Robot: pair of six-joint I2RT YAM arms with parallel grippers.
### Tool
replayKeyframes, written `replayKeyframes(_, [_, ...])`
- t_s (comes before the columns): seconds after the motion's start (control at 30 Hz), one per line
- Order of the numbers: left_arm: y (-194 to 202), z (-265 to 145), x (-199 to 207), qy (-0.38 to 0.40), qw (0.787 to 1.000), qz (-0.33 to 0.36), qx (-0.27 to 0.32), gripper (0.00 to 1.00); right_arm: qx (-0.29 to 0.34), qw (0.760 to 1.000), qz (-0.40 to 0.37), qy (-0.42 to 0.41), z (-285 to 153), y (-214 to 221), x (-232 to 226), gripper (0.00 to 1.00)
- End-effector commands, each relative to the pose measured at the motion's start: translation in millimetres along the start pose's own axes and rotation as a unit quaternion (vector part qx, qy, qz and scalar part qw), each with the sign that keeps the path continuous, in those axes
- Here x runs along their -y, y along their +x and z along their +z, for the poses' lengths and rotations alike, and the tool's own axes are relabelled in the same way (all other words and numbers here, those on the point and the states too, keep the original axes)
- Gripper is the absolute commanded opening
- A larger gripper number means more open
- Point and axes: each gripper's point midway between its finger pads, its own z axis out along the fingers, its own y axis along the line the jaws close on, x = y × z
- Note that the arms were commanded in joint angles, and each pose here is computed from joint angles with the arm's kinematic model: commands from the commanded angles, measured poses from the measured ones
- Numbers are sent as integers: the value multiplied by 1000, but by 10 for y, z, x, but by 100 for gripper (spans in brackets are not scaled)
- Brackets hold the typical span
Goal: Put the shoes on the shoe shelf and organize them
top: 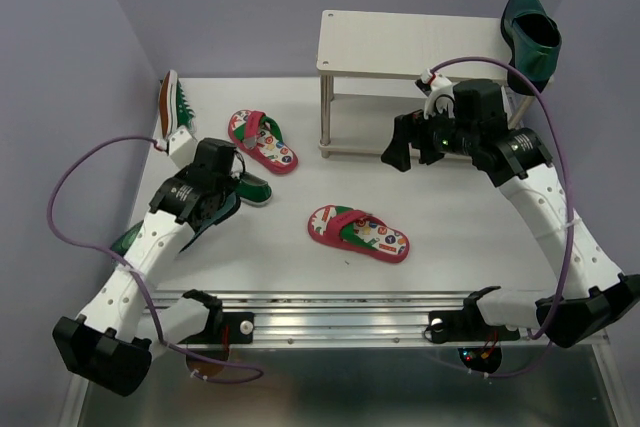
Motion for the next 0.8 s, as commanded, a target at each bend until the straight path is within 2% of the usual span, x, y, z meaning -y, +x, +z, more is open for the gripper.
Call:
replayKeyframes(0.0, [-302,-342,289,39,993,101,53,0,38,999,-8,8,8,-184,8,100])
replayKeyframes(0.13, [-126,-640,758,117,976,175,46,0,37,999,-5,17,25,-168,44,100])
replayKeyframes(0.23, [51,-914,1107,181,956,226,46,0,34,999,-3,24,20,-150,69,100])
replayKeyframes(0.27, [192,-1011,1241,204,942,263,43,0,35,999,-3,29,13,-142,83,100])
replayKeyframes(0.3, [206,-989,1270,203,939,275,44,0,34,999,-1,31,15,-134,93,100])
replayKeyframes(0.43, [811,-1241,1517,275,886,373,18,0,35,998,-2,43,-5,-127,131,100])
replayKeyframes(0.5, [1004,-1372,1620,317,864,392,13,0,34,998,-1,44,-11,-122,132,100])
replayKeyframes(0.53, [1164,-1467,1642,345,841,416,0,0,34,998,-2,45,-17,-117,134,100])
replayKeyframes(0.6, [1365,-1554,1684,385,814,435,-22,0,33,998,-1,48,-20,-102,143,100])
replayKeyframes(0.77, [1754,-1575,1621,427,757,492,-58,0,36,998,1,52,-54,-84,147,100])
